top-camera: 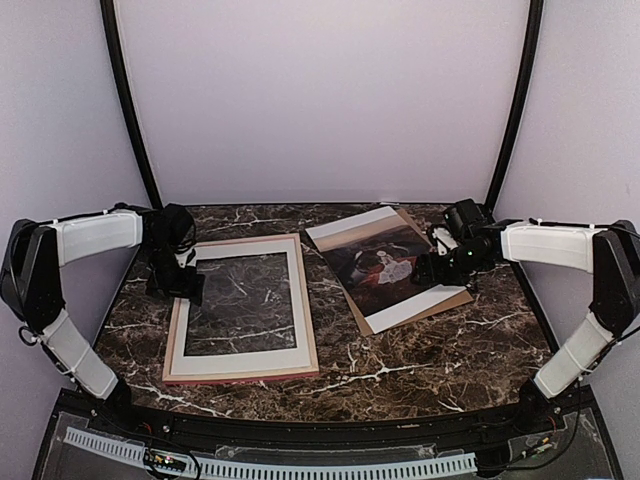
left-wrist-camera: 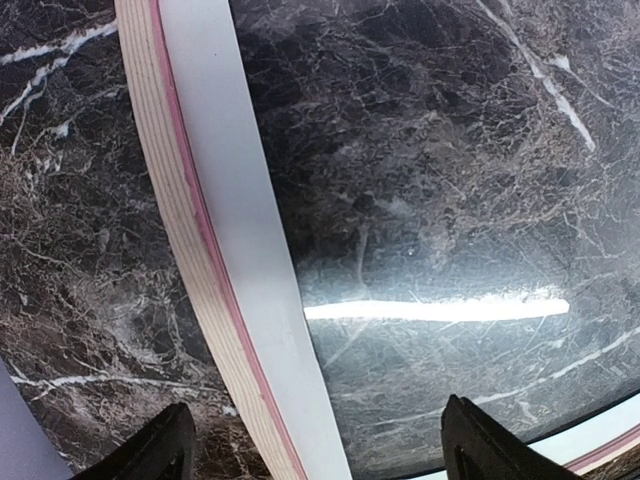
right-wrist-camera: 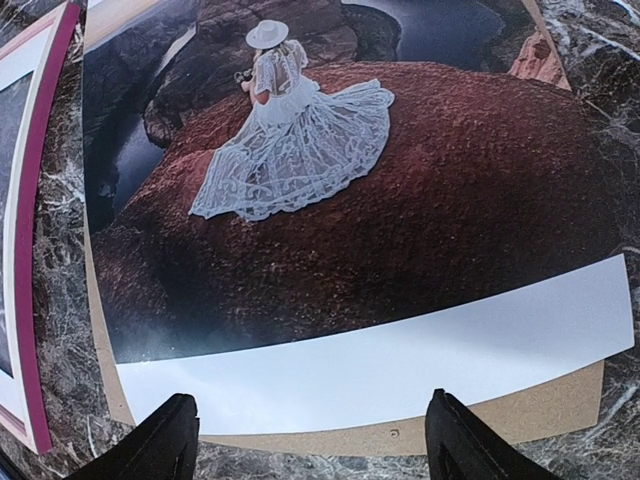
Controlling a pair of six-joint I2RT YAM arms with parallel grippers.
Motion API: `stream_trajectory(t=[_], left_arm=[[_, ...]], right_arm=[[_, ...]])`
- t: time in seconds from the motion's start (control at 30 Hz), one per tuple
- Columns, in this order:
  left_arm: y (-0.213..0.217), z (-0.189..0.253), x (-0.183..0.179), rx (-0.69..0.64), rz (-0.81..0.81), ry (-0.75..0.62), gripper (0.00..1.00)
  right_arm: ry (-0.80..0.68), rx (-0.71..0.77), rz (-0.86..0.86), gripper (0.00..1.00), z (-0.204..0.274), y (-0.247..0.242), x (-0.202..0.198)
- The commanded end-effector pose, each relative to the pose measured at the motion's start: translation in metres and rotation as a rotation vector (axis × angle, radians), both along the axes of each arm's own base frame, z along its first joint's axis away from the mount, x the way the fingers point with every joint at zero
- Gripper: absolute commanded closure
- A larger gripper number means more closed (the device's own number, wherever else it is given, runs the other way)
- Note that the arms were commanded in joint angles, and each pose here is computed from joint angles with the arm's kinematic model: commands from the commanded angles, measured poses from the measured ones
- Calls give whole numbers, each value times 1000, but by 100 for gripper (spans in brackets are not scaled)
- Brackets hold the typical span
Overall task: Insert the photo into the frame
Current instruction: Place the mat board on the glass panel, then pick up the photo from the backboard.
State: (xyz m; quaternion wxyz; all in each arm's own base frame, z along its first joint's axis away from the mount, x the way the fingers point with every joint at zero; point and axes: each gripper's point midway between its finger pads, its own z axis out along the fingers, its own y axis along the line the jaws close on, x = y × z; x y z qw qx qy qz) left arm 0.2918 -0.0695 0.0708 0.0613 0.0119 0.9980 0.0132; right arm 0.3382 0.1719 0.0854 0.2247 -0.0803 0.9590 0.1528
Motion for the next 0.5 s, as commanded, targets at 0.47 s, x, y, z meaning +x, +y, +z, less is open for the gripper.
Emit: stream_trajectory(t=[0.47], left_arm=[[-163, 84, 63, -379, -227, -371, 6]], right_arm=[[-72, -7, -259, 9, 1, -79, 86]])
